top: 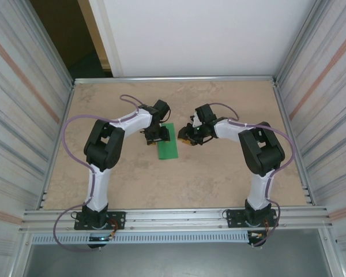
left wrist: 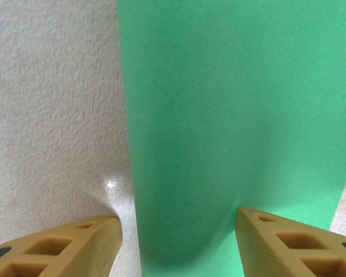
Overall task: Fold a paper plane with a square sheet of paper (pick it up from the middle)
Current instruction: Hold the square sheet of paper at the center of the table.
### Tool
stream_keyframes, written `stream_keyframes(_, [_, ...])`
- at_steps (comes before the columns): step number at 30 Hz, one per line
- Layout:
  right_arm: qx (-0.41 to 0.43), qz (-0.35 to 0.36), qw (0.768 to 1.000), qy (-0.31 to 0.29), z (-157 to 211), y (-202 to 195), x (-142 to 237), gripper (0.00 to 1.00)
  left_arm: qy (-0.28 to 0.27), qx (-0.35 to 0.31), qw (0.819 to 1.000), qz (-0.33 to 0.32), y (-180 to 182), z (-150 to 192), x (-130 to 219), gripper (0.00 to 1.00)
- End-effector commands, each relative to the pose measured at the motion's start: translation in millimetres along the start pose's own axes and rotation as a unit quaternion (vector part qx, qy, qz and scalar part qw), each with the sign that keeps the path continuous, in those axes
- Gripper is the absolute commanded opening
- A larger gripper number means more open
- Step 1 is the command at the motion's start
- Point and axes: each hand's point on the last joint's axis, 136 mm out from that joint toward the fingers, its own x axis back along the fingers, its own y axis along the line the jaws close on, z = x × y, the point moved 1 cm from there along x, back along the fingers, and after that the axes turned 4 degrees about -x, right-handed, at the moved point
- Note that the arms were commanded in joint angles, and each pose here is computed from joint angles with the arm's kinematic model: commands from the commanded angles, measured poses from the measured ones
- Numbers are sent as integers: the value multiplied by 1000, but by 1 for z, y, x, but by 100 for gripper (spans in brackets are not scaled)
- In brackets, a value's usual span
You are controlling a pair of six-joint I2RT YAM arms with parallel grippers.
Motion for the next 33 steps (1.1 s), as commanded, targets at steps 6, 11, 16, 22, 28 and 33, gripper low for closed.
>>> stream_keyframes(6, [15, -32, 999, 30, -6, 19, -22, 17, 164, 2, 985, -53, 38, 84, -103, 59])
stream_keyframes(11, [11, -30, 999, 41, -7, 17, -31, 11, 163, 2, 985, -53, 38, 83, -103, 59])
stream_keyframes(16, [13, -23, 998, 52, -3, 15, -38, 5, 165, 3, 985, -52, 38, 86, -104, 59])
stream_keyframes(22, [19, -20, 998, 64, 2, 14, -45, 1, 165, 5, 985, -51, 39, 86, -104, 59])
stream_keyframes(28, [12, -7, 997, 72, 4, 4, -53, 0, 165, 5, 985, -51, 39, 87, -104, 59])
stream_keyframes(33, [-3, 27, 997, 77, 7, -16, -58, 0, 165, 6, 985, -47, 38, 87, -103, 59])
